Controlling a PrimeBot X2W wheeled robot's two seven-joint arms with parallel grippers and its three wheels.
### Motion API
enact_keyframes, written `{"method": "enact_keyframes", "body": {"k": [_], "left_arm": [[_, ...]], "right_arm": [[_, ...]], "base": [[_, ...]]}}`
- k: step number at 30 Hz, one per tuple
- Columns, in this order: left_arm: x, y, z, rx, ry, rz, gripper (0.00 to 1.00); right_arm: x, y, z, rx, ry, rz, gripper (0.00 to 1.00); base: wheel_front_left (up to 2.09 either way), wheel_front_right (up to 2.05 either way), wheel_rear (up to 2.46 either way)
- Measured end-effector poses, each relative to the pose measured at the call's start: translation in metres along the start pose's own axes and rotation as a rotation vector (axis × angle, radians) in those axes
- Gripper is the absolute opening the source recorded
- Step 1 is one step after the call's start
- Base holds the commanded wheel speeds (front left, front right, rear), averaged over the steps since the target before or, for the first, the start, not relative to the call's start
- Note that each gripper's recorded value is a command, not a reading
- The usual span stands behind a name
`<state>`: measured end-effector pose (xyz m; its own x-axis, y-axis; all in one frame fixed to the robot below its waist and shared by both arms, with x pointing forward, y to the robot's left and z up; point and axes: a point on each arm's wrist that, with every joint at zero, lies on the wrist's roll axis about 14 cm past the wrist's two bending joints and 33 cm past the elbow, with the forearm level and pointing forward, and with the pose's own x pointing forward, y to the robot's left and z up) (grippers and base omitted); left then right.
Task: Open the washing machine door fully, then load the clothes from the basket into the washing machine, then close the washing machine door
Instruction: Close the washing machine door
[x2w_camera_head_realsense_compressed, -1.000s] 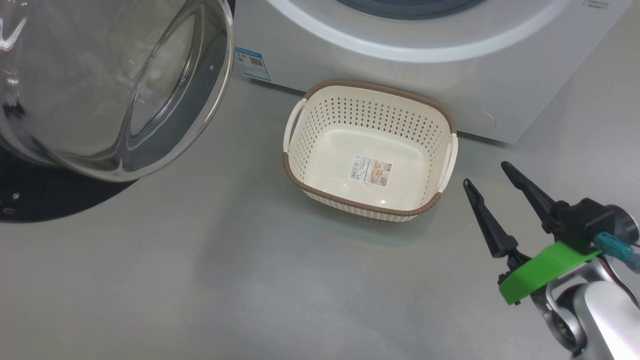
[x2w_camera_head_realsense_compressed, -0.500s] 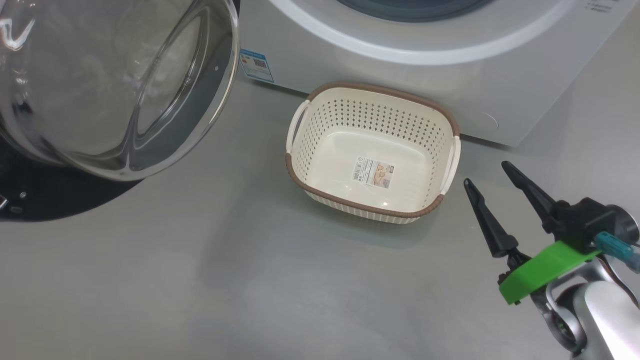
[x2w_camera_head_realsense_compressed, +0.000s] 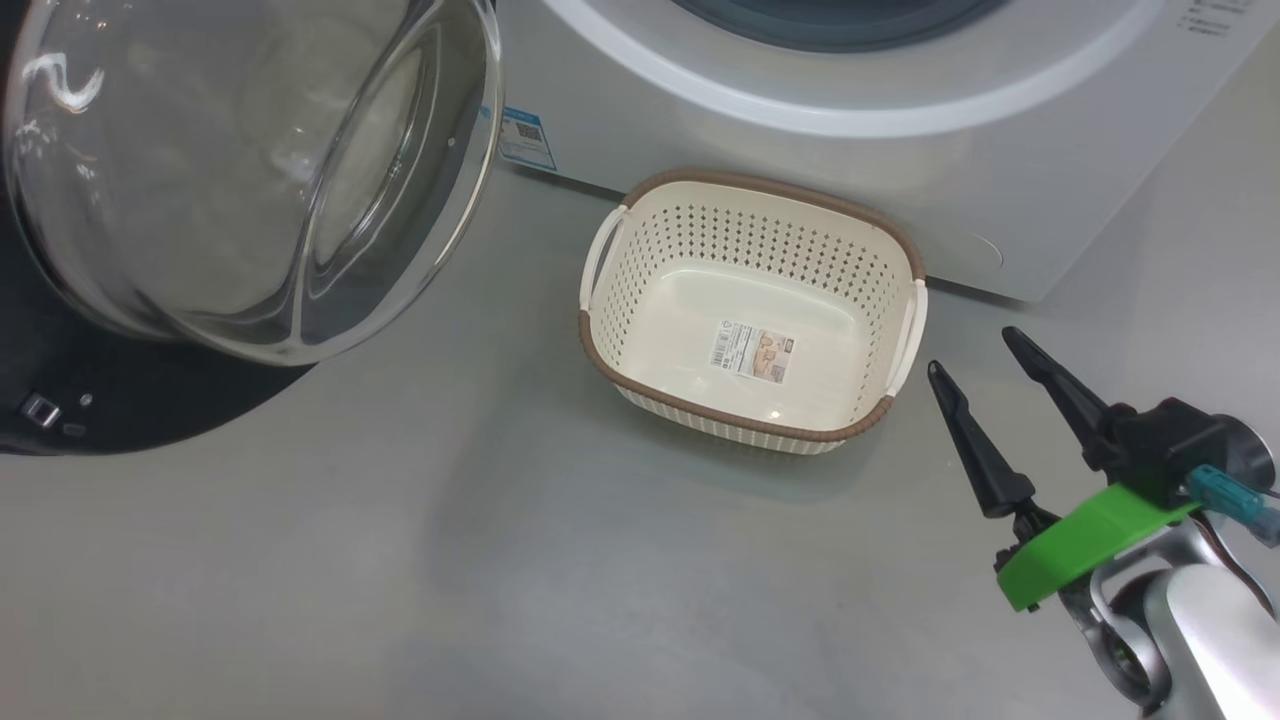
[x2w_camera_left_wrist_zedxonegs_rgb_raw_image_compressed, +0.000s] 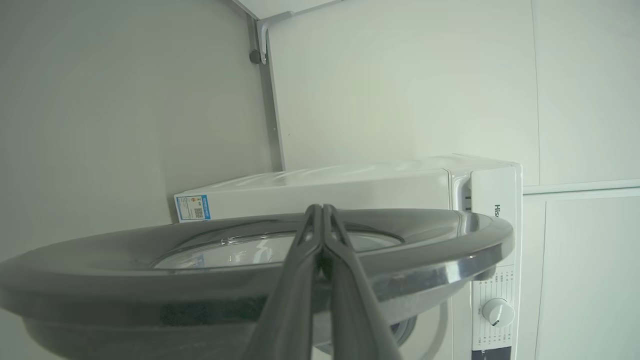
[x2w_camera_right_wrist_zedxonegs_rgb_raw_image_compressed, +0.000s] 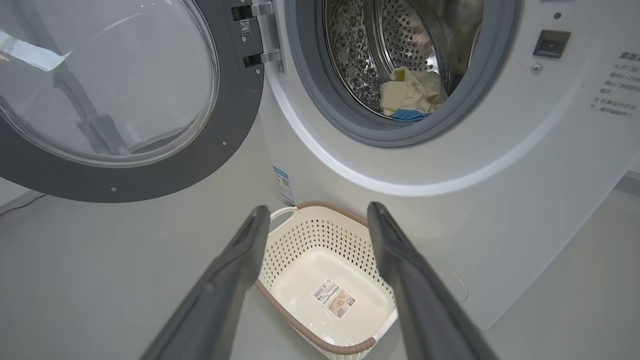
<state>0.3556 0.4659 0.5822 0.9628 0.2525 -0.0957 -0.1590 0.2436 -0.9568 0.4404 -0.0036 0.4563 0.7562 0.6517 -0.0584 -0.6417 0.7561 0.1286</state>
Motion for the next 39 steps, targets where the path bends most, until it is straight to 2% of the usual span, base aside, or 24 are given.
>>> {"method": "enact_keyframes", "body": {"k": [9,23,39], "left_arm": [[-0.009,-0.011,-0.017,-0.049,0.074,-0.058,0.0],[-0.031,-0.014,-0.042,-0.067,0.176,-0.081,0.0],[-0.022,-0.036,-0.079,-0.066,0.345,-0.111,0.0]], "right_arm": [[0.001,0.006,0.004,0.004,-0.011,0.009,1.0],[-0.004,0.019,0.017,0.002,-0.047,0.016,1.0],[-0.015,0.012,0.019,0.01,-0.064,-0.029,1.0]], "base": [[0.0,0.0,0.0],[0.0,0.0,0.0],[0.0,0.0,0.0]]}}
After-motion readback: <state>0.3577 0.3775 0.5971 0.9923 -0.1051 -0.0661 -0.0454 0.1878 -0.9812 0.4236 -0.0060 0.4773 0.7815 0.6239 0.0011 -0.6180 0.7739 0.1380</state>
